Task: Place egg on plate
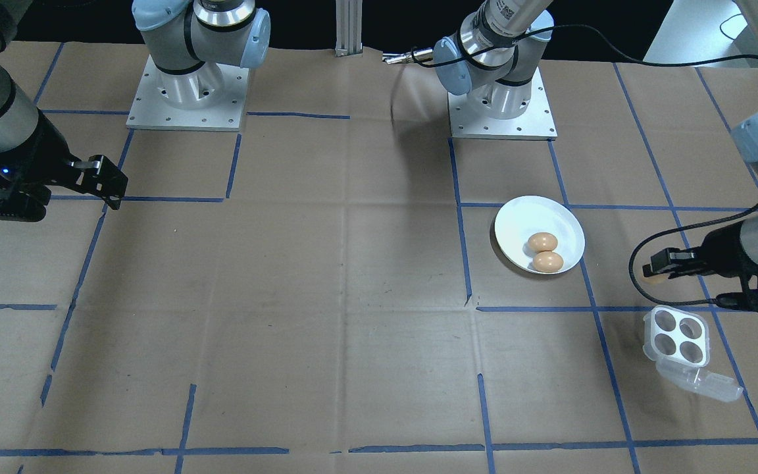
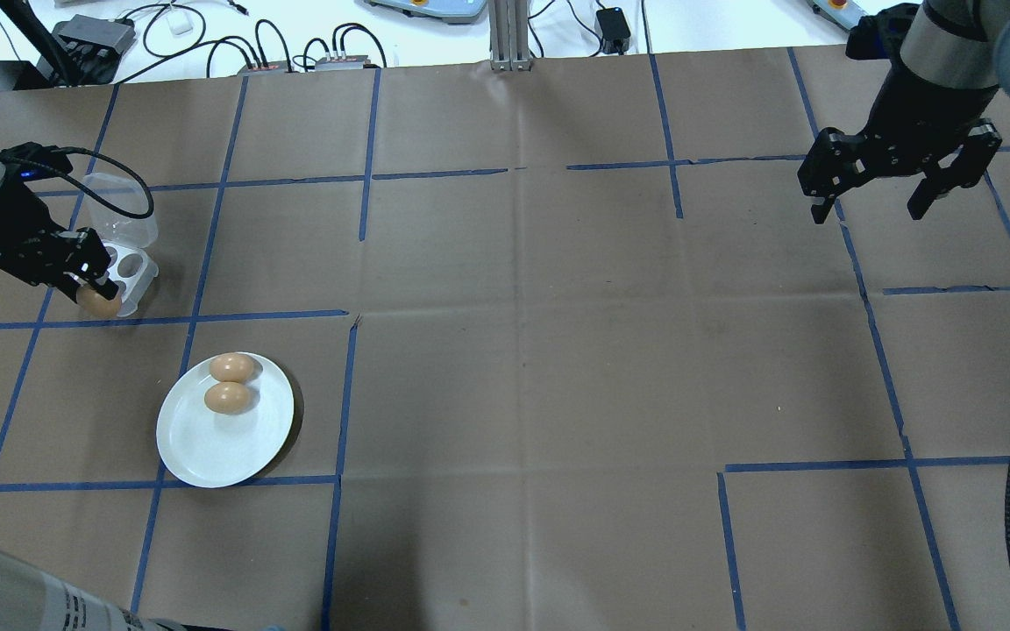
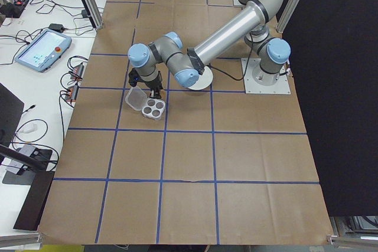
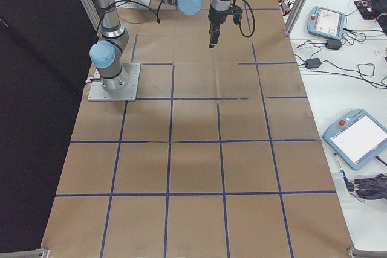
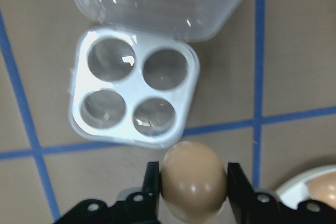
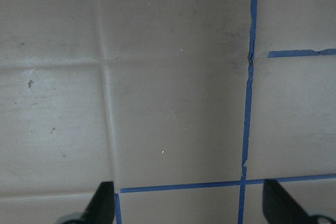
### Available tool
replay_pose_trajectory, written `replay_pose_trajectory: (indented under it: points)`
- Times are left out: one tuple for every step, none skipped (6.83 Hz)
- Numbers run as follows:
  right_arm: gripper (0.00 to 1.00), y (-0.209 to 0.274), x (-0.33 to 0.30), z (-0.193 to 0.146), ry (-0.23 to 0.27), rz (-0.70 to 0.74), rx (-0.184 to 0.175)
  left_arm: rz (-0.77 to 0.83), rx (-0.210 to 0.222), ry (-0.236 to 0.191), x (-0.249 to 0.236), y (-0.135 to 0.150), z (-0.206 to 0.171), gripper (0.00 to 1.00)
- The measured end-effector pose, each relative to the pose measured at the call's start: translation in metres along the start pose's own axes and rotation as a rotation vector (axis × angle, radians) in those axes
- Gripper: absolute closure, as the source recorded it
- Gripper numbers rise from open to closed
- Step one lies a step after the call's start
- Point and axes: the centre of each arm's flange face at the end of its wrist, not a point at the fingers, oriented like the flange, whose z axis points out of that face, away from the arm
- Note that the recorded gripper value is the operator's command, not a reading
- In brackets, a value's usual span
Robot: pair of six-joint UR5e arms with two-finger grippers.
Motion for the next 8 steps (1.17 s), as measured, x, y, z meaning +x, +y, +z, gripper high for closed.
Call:
replay_pose_trajectory:
  points:
    - [0.00, 0.000, 0.000, 0.000, 0.000, 0.000, 0.000, -0.082, -0.084, 0.077, 0.023, 0.028, 0.018, 1.00]
    - [0.00, 0.000, 0.000, 0.000, 0.000, 0.000, 0.000, -0.140, -0.171, 0.143, 0.040, 0.051, 0.038, 1.00]
    - [0.00, 0.000, 0.000, 0.000, 0.000, 0.000, 0.000, -0.171, -0.233, 0.196, 0.052, 0.064, 0.056, 1.00]
    - [0.00, 0.000, 0.000, 0.000, 0.000, 0.000, 0.000, -0.187, -0.263, 0.231, 0.057, 0.069, 0.068, 1.00]
    - [0.00, 0.000, 0.000, 0.000, 0.000, 0.000, 0.000, -0.192, -0.279, 0.246, 0.059, 0.070, 0.076, 1.00]
    - [0.00, 0.000, 0.000, 0.000, 0.000, 0.000, 0.000, -0.192, -0.286, 0.250, 0.057, 0.067, 0.081, 1.00]
    - [0.00, 0.000, 0.000, 0.000, 0.000, 0.000, 0.000, -0.190, -0.285, 0.250, 0.054, 0.062, 0.085, 0.93]
    - [0.00, 0.000, 0.000, 0.000, 0.000, 0.000, 0.000, -0.188, -0.284, 0.248, 0.051, 0.057, 0.091, 0.66]
